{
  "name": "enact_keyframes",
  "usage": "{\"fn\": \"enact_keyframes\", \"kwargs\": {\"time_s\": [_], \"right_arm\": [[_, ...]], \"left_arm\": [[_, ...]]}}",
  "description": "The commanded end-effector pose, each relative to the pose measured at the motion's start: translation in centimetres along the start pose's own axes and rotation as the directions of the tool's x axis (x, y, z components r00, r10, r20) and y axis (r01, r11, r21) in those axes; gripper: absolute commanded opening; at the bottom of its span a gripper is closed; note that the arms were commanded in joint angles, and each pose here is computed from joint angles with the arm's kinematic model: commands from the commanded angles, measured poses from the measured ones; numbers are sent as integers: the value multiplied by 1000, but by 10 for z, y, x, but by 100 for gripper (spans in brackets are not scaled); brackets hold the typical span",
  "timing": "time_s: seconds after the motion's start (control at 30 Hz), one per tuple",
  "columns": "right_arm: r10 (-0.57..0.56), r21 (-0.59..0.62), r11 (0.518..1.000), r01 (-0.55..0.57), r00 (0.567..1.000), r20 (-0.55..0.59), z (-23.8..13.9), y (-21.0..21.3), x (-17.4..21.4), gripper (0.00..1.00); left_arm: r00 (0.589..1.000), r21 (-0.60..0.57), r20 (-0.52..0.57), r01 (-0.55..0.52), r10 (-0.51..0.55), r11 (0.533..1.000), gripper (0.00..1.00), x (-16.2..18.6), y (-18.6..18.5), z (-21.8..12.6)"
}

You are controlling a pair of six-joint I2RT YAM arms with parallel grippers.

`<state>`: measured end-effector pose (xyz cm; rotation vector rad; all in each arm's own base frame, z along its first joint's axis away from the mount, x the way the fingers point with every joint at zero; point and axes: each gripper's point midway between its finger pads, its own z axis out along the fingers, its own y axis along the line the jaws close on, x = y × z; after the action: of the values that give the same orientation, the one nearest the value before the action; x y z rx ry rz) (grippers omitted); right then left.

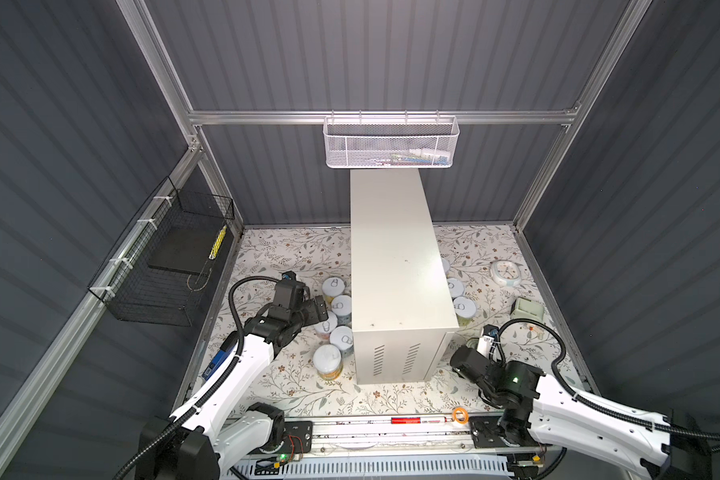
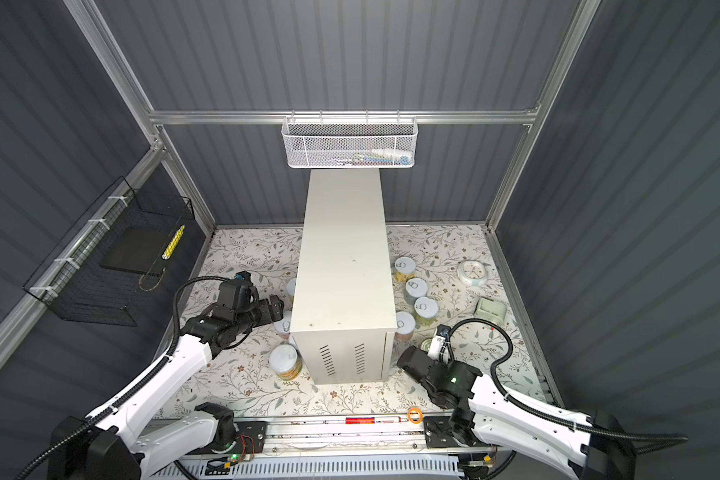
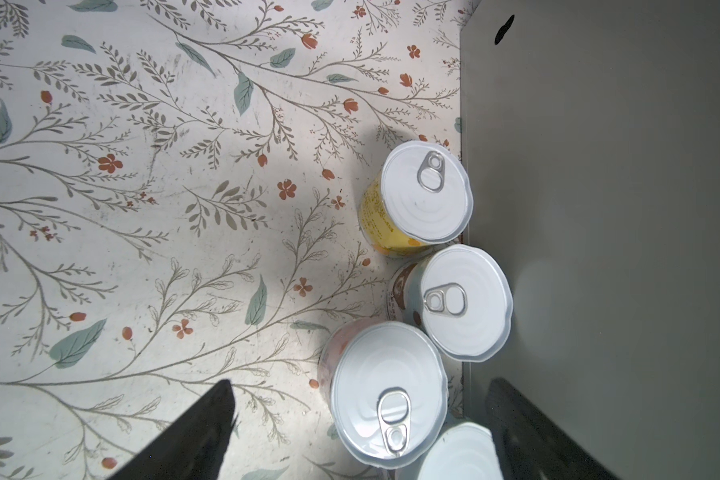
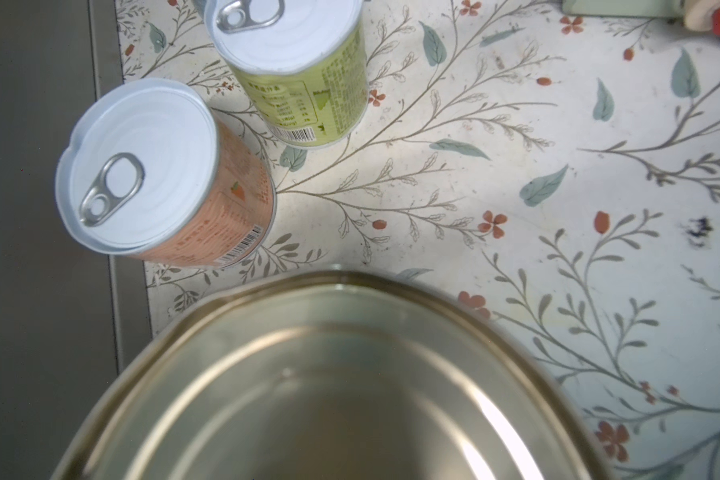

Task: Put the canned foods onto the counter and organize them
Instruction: 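Lift the blue tomato can with the right gripper up onto the cabinet top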

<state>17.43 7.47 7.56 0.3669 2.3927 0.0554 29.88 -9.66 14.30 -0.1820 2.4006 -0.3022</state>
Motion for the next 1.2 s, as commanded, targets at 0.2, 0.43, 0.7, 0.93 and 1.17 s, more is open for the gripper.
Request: {"fn": "enact_keyframes", "kwargs": {"time_s": [0.2, 0.43, 0.7, 0.93, 1.17], "right_arm": [[-31, -47, 998, 35, 996, 86, -64, 9, -78, 0], [-23, -69, 997, 35, 987, 158, -108, 8, -144, 0], [-129, -85, 984, 157, 954, 270, -153, 36, -213, 0], [-128, -142, 969, 200, 907, 402, -200, 61, -270, 0], [-120, -261, 926, 273, 867, 483, -244, 97, -310, 0]], "left_arm": [[997, 52, 79, -22, 18, 998, 95, -39, -21, -9], [986, 63, 161, -54, 43, 997, 95, -70, -32, -27], [970, 44, 230, -86, 74, 995, 96, -100, -39, -37], [962, 73, 263, -94, 71, 993, 97, -114, -49, -42], [951, 75, 298, -110, 83, 991, 97, -129, -49, -52]]}}
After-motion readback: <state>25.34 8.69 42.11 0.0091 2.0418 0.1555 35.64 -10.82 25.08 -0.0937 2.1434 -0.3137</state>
